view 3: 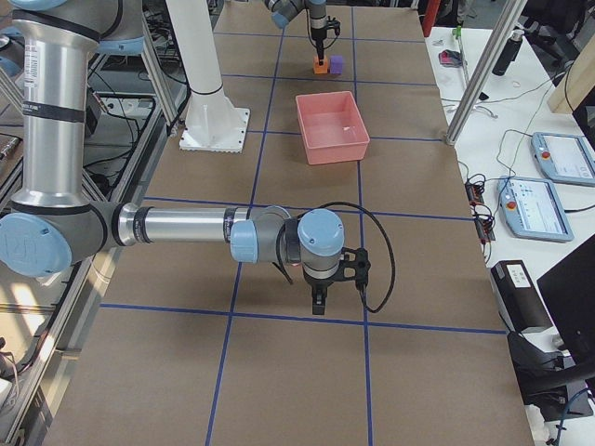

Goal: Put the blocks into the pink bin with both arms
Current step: 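Grasp the orange cube under the purple cube with the left gripper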

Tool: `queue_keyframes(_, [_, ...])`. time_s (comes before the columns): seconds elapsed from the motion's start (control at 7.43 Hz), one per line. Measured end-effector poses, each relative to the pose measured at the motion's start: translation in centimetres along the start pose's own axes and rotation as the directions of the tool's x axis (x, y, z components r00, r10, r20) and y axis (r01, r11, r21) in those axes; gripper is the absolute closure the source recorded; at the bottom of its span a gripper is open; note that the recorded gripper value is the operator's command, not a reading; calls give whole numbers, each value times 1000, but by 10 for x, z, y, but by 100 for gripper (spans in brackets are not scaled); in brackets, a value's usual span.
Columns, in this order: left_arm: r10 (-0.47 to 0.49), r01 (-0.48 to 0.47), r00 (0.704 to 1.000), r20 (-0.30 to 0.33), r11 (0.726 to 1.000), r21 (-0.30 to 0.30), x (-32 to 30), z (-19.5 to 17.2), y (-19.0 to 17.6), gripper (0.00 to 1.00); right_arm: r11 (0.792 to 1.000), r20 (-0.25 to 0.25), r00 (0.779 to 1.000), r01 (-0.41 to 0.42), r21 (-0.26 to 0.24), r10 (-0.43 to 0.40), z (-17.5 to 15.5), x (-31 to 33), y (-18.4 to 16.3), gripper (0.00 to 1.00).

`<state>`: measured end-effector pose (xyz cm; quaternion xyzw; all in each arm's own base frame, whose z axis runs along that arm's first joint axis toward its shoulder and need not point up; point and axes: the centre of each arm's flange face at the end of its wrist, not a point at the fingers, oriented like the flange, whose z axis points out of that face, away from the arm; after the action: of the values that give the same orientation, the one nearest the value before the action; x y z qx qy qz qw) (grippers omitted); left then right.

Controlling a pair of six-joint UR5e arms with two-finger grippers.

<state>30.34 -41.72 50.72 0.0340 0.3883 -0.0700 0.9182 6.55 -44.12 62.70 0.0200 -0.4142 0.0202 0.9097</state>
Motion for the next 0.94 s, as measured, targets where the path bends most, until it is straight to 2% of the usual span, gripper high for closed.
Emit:
queue_keyframes(0.13, [0, 0, 1000, 4, 1000, -5, 0, 5, 0, 11, 1000, 0, 1000, 0, 0, 0, 0, 0, 0, 0])
queue_keyframes(0.4, [-1, 1, 1000, 3, 1000, -8, 3, 8, -2, 86, 1000, 4, 1000, 1, 1, -1, -1, -1, -1, 0])
queue_keyframes(0.54, [-2, 3, 1000, 2, 1000, -10, 4, 8, -2, 100, 1000, 5, 1000, 3, 3, -3, -1, -2, -2, 0])
queue_keyframes(0.81, [2, -2, 1000, -8, 1000, -19, 5, -1, -2, 100, 1000, 5, 1000, -2, 8, 2, -3, -4, -4, 0])
queue_keyframes(0.94, [3, -4, 1000, -24, 999, -32, 6, -16, -4, 100, 1000, 3, 1000, -14, 14, 14, -5, -6, -6, 0])
